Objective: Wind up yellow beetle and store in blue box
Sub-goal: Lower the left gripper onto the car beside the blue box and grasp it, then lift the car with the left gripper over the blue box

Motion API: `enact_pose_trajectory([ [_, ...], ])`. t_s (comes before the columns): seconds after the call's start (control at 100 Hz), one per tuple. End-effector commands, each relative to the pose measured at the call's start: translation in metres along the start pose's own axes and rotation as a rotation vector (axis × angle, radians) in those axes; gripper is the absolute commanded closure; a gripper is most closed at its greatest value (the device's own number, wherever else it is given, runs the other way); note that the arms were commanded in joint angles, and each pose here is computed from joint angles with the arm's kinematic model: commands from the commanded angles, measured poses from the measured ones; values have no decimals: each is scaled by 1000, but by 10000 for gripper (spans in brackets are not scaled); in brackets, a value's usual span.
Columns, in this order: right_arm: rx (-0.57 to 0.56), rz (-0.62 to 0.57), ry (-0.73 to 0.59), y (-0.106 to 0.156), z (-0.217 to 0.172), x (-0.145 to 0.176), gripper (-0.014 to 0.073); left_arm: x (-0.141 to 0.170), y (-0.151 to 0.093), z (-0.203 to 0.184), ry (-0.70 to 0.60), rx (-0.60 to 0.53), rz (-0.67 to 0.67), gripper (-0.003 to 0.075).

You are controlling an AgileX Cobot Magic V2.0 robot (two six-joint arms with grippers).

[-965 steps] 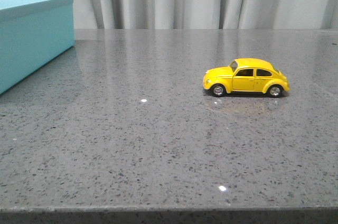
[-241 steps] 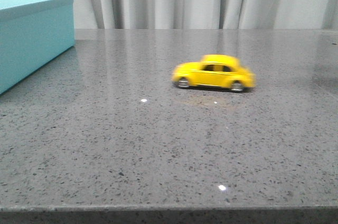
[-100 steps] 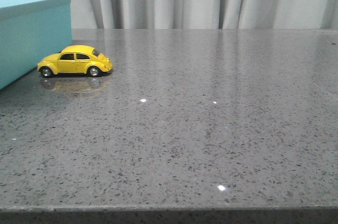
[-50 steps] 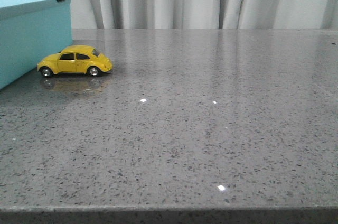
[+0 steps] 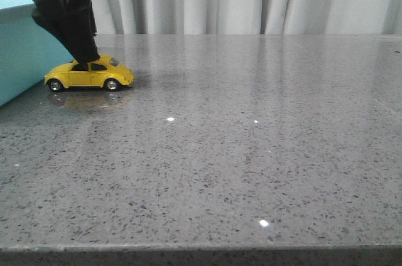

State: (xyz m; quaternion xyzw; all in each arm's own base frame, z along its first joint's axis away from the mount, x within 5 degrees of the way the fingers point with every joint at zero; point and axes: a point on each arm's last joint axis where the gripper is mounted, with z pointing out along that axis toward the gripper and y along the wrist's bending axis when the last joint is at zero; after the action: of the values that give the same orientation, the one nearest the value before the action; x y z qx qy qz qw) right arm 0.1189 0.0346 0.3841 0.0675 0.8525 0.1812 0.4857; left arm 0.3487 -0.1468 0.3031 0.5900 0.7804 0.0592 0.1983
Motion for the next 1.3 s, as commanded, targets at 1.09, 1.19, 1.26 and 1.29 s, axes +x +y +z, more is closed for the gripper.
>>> enact_pose_trajectory([
  [1.09, -46, -14, -101, 6, -6, -12, 130, -8, 12, 10, -26, -70, 16, 562],
  [1.19, -46, -14, -101, 6, -6, -12, 130, -8, 13, 8, -30, -73, 15, 595],
  [1.26, -46, -14, -101, 6, -6, -12, 130, -12, 15, 1, -47, -87, 6, 604],
  [1.29, -47, -14, -103, 6, -6, -12, 130, -13, 17, -4, -57, -98, -1, 604],
])
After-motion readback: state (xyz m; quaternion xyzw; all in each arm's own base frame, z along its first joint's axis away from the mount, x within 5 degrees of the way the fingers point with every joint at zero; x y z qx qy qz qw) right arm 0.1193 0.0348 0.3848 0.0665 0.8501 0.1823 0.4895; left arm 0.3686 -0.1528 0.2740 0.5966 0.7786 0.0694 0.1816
